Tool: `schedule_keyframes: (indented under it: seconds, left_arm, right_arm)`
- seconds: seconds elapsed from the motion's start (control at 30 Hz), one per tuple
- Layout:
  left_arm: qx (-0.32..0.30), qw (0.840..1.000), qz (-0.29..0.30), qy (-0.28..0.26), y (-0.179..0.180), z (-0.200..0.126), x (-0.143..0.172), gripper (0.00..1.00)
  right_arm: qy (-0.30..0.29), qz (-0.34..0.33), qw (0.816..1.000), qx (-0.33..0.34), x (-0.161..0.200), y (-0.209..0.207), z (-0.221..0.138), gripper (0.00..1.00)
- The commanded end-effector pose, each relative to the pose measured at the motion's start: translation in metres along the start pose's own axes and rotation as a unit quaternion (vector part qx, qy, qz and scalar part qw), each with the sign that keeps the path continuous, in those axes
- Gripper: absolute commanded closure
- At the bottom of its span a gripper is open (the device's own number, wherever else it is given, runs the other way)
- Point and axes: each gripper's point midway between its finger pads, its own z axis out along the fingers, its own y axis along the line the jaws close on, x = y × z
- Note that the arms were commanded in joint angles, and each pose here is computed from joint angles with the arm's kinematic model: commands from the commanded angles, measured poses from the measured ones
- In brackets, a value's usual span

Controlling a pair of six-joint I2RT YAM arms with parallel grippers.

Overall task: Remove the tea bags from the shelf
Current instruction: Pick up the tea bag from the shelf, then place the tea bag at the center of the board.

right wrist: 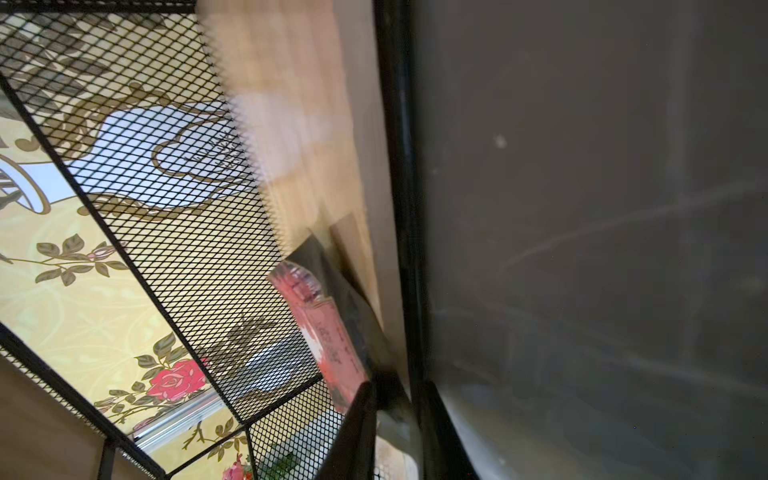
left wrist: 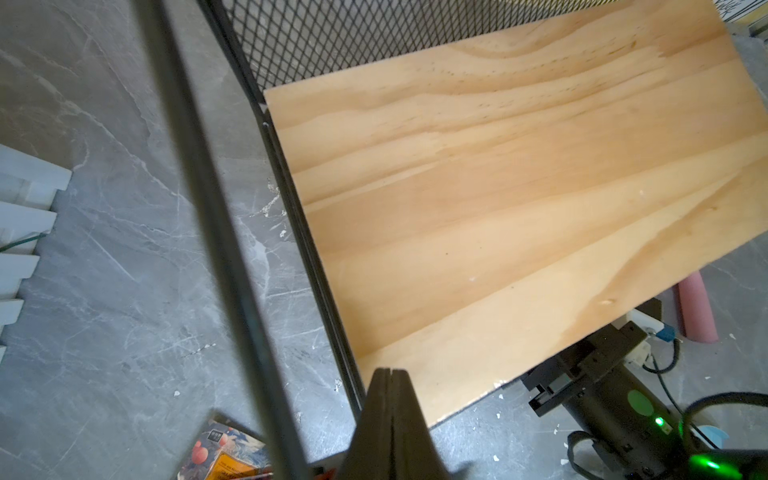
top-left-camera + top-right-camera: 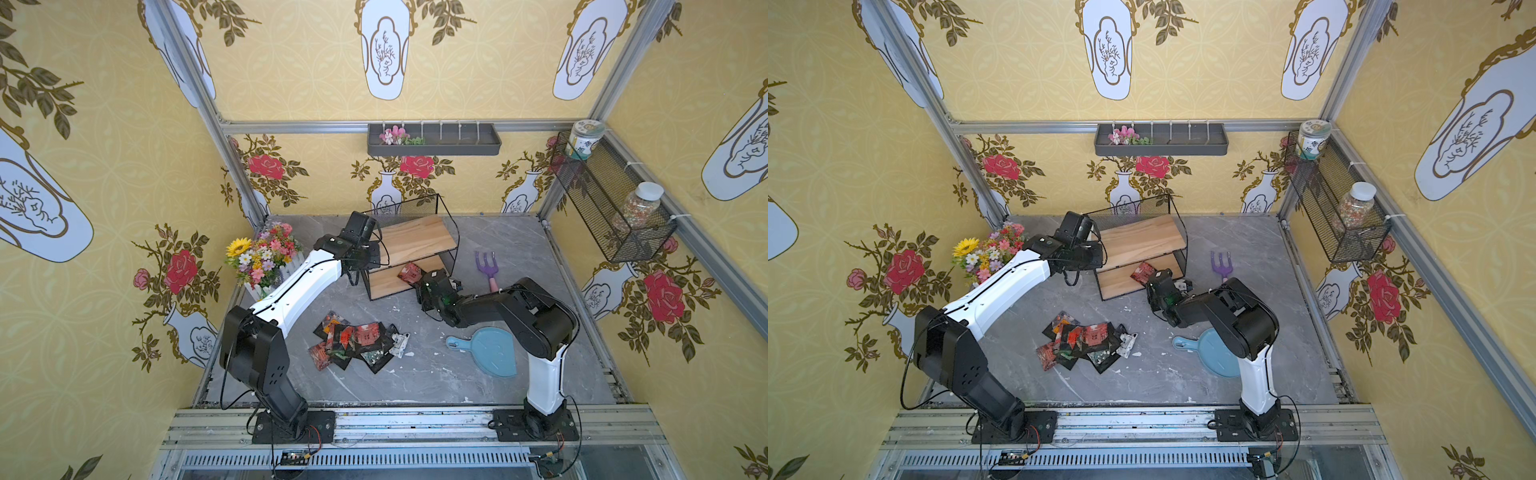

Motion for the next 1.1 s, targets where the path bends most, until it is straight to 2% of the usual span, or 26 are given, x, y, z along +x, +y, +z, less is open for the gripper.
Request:
schedule_keyframes:
  seconds: [0.0, 0.1, 0.37, 0.57, 0.67, 0.87, 0.97, 1.07]
  left_arm:
    - [0.005, 1.000, 0.018, -0.007, -0.003, 0.000, -0.003, 1.00]
    - [0.005, 1.000, 0.019, -0.005, -0.003, 0.002, -0.002, 1.00]
    - [0.003, 1.000, 0.019, -0.004, -0.003, 0.004, -0.002, 1.00]
    - [-0.001, 1.000, 0.020, -0.004, -0.002, 0.005, -0.004, 1.00]
    - [-0.004, 1.000, 0.020, -0.004, -0.002, 0.005, -0.004, 1.00]
    - [-0.011, 1.000, 0.021, -0.005, 0.001, 0.006, -0.005, 1.00]
    - [-0.017, 1.000, 0.022, -0.007, 0.003, 0.006, -0.005, 1.00]
    - [-0.029, 0.999, 0.024, -0.008, 0.008, 0.006, -0.005, 1.00]
  right_arm:
    - [-0.016, -0.005, 1.000, 0.012, -0.004, -0.006, -0.004, 0.93]
    - [-0.016, -0.014, 1.000, 0.005, -0.001, 0.002, -0.010, 1.00]
    - [-0.003, -0.045, 0.999, -0.010, 0.008, 0.031, -0.045, 1.00]
    - [0.058, -0.086, 0.994, -0.019, 0.026, 0.032, -0.084, 1.00]
    - [0.111, -0.120, 0.984, -0.073, 0.044, 0.039, -0.109, 1.00]
    - [0.238, -0.183, 0.948, -0.103, 0.099, 0.022, -0.152, 1.00]
    - [0.297, -0.224, 0.926, -0.073, 0.130, 0.001, -0.166, 1.00]
    - [0.337, -0.262, 0.904, -0.007, 0.153, -0.033, -0.171, 1.00]
